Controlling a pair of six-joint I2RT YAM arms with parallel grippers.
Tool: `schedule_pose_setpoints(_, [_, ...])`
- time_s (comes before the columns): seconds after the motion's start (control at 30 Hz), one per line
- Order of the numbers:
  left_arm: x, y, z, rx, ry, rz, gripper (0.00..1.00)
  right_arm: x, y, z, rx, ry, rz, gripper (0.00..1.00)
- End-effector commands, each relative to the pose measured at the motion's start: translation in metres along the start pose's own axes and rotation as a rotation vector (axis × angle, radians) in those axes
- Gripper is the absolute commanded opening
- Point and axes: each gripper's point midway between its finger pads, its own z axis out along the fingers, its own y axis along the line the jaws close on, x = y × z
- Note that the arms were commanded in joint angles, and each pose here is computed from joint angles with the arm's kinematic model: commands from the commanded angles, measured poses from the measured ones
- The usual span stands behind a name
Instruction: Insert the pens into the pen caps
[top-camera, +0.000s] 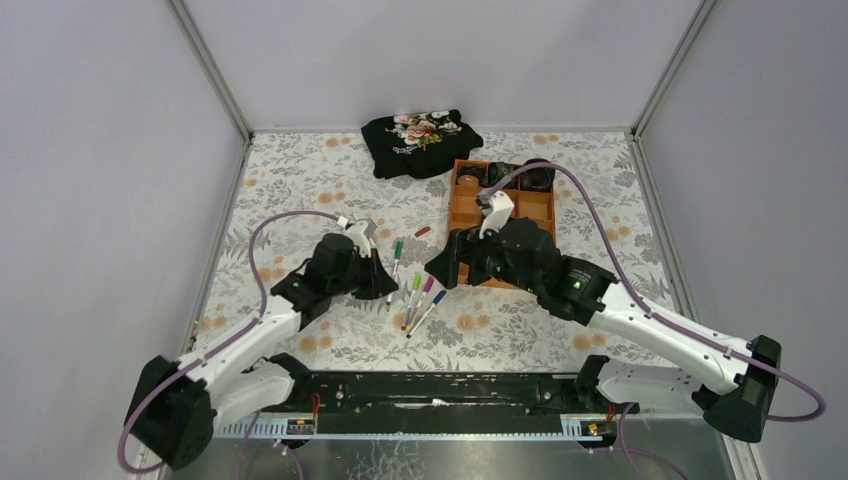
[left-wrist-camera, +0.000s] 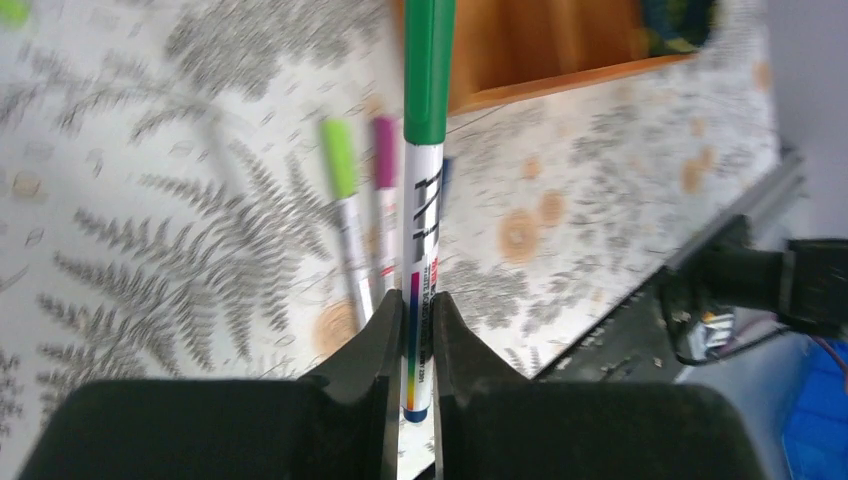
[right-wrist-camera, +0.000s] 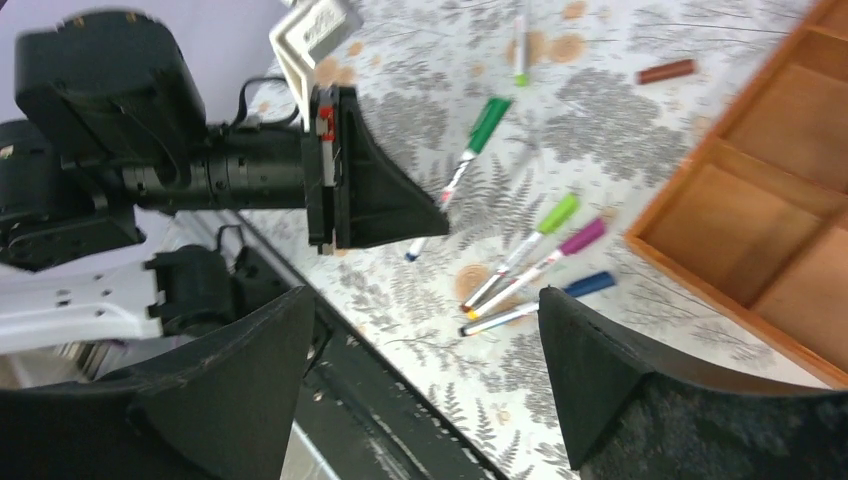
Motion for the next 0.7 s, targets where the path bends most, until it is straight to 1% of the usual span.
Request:
schedule_pose_setpoints(0.0, [0.027,0.036,0.014,-0.183,0.07,-0.065,0.0,0.011,-0.046,-0.004,0.136,-0.002,0.05,0.88])
schedule_pose_setpoints(0.17, [0.038,0.04,0.024,-0.19,0.118,-0.054,0.0,0.028,-0.064,-0.006,0.172,0.01,0.092,0.88])
schedule_pose_setpoints(0.33, [0.041,0.044,0.033,-0.198,0.137,-0.058,0.08,0.036,-0.071,-0.004,0.185,0.012,0.122,0.88])
schedule_pose_setpoints(0.5, [0.037,0.037,0.04,-0.154,0.119,-0.064,0.23,0.035,-0.076,-0.001,0.214,0.011,0.105,0.88])
schedule_pose_setpoints(0.6, [0.026,0.03,0.041,-0.128,0.082,-0.062,0.37,0.03,-0.075,0.003,0.22,0.02,0.066,0.87])
schedule_pose_setpoints(0.67, [0.008,0.021,0.038,-0.113,0.027,-0.048,0.47,0.027,-0.075,0.009,0.226,0.035,0.022,0.85])
